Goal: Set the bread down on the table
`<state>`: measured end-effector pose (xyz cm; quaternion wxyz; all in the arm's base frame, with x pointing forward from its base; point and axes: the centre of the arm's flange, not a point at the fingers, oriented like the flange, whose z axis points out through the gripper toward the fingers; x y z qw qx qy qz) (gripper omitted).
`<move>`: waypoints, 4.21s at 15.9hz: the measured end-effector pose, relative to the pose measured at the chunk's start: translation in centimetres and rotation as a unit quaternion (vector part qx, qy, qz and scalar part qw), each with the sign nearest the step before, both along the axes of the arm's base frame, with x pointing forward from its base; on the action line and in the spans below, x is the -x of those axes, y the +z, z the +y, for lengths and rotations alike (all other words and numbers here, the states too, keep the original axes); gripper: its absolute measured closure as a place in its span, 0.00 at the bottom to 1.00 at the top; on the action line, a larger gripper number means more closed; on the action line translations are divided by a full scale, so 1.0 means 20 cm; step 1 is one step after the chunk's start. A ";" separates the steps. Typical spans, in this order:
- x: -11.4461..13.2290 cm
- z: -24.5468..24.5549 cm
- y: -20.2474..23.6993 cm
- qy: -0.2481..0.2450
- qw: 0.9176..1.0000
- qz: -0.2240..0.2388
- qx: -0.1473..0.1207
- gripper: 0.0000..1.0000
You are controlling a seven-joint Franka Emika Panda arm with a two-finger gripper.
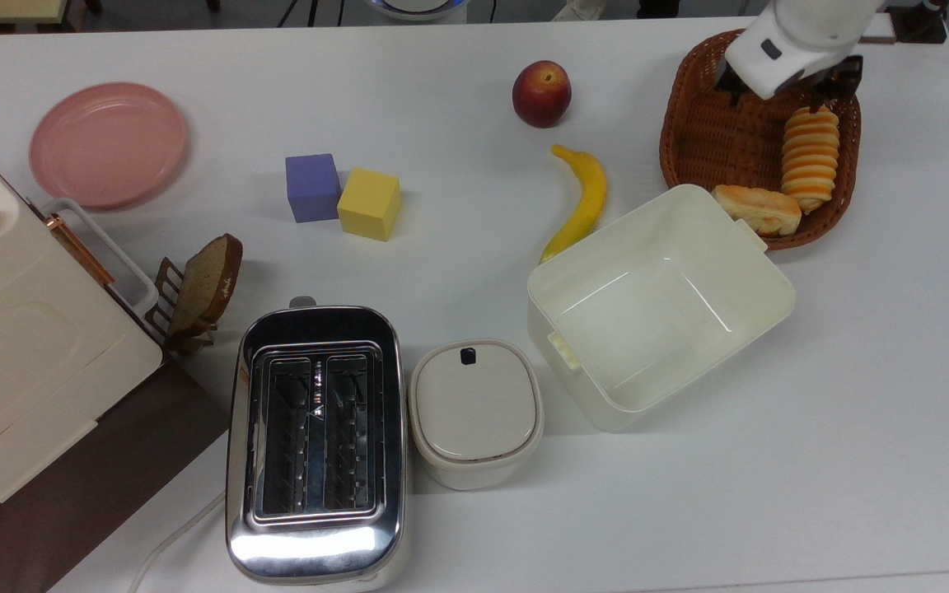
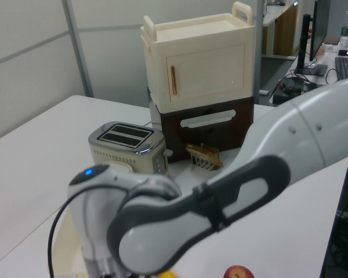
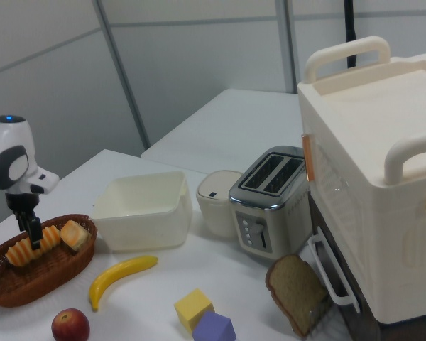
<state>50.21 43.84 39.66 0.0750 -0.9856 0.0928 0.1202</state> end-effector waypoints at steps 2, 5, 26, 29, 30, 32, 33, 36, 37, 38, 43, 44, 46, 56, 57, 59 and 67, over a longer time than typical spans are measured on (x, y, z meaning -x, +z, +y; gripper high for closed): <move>-0.02 0.04 -0.11 -0.010 1.000 -0.010 -0.002 0.00; -0.04 0.11 -0.25 -0.027 0.999 -0.028 -0.005 0.00; -0.04 0.20 -0.23 -0.049 0.997 -0.056 -0.024 0.00; -0.03 0.23 -0.23 -0.048 0.996 -0.065 -0.031 0.00; -0.02 0.23 -0.23 -0.047 0.996 -0.064 -0.030 0.00; -0.02 0.25 -0.25 -0.047 0.996 -0.067 -0.031 0.00; -0.02 0.26 -0.27 -0.047 0.996 -0.070 -0.032 0.00; 0.00 0.29 -0.32 -0.043 0.996 -0.070 -0.031 0.00; 0.01 0.29 -0.33 -0.043 0.996 -0.070 -0.031 0.02; 0.01 0.29 -0.33 -0.043 0.996 -0.070 -0.031 0.07; 0.01 0.30 -0.32 -0.042 0.996 -0.071 -0.032 0.46; 0.01 0.30 -0.32 -0.043 0.996 -0.071 -0.032 0.57; 0.01 0.30 -0.32 -0.043 0.996 -0.071 -0.032 0.72; -0.14 -0.06 0.14 -0.046 0.997 -0.050 -0.030 0.88; -0.17 -0.19 0.24 -0.037 0.998 -0.038 -0.026 0.88; -0.19 -0.39 0.34 0.000 1.000 -0.017 -0.022 0.88; -0.23 -1.27 0.69 0.132 0.990 0.020 0.049 0.79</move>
